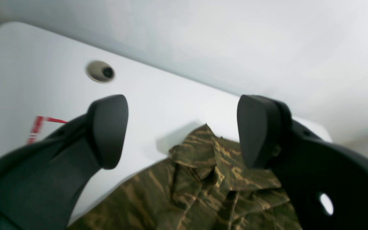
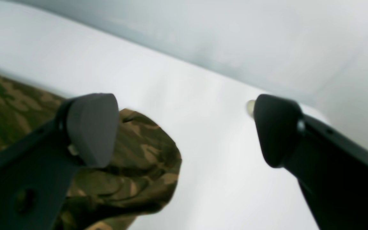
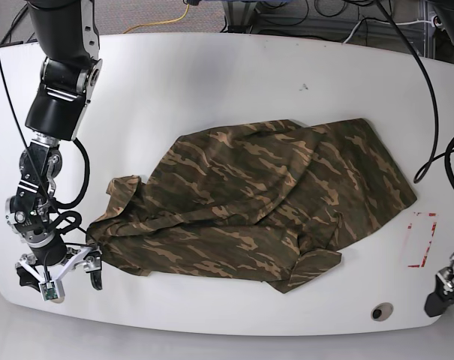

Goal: Layout the t-shirt on the table in an organized manner, then fold the t-shirt properly
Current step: 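Open the left gripper to release the shirt and raise it, then lower the left gripper onto the shirt's shoulder corner and grasp it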

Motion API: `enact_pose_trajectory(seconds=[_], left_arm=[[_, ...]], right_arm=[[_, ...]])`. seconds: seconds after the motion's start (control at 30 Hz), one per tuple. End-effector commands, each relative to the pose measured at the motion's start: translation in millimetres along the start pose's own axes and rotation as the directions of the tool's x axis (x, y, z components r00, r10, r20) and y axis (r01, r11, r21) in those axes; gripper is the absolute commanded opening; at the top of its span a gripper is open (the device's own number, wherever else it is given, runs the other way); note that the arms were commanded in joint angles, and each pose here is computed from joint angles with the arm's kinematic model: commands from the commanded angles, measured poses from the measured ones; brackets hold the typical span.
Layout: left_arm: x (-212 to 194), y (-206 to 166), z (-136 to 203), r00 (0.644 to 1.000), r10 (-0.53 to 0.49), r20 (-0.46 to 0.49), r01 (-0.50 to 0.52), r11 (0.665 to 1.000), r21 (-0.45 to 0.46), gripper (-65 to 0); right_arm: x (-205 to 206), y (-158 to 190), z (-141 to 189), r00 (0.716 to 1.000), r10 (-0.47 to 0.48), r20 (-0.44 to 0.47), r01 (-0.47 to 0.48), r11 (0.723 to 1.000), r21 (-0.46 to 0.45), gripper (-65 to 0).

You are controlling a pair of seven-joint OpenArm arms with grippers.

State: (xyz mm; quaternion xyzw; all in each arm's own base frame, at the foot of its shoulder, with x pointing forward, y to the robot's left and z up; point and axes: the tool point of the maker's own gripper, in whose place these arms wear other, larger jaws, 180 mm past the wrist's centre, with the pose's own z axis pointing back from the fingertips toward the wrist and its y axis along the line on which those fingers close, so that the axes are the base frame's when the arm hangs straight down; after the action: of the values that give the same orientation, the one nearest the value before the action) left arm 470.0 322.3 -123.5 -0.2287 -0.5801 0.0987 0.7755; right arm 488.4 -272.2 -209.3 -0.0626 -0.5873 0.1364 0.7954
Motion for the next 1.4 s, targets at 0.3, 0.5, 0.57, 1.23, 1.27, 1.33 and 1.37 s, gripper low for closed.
enact_pose_trajectory(seconds=[0.3,0.5,0.57,1.23,1.27,1.33,1.37], left_arm=[[-28,5,78,0.999,0.028,-0.030,-0.029,1.000,-0.010,-14.6],[-68,-5,108,0.996,0.022,-0.084,-0.022,1.000,-0.006,-14.6],[-84,-5,115,0.994,0.034,-0.106,-0.034,0.999,0.001,-14.6],[-163,-7,149,0.959,0.229,-0.166,-0.229,0.973,0.019,-14.6],[-164,-8,150,0.957,0.235,-0.169,-0.236,0.972,0.014,-14.6],[-166,-9,151,0.955,0.241,-0.173,-0.243,0.970,0.011,-14.6],[-166,-9,151,0.955,0.243,-0.173,-0.245,0.969,0.010,-14.6]], right_arm=[[2,14,5,1.000,-0.007,-0.009,0.007,1.000,0.016,0.0],[-36,30,-10,0.992,-0.074,-0.101,0.080,0.995,0.057,0.0],[-47,31,-16,0.987,-0.099,-0.126,0.108,0.992,0.066,0.0],[-109,-2,-48,0.935,-0.325,-0.138,0.331,0.943,0.022,0.0],[-112,-3,-47,0.934,-0.328,-0.142,0.334,0.943,0.020,0.0],[-118,-1,-47,0.929,-0.336,-0.154,0.343,0.939,0.019,0.0],[-119,0,-47,0.928,-0.338,-0.158,0.346,0.938,0.019,0.0]])
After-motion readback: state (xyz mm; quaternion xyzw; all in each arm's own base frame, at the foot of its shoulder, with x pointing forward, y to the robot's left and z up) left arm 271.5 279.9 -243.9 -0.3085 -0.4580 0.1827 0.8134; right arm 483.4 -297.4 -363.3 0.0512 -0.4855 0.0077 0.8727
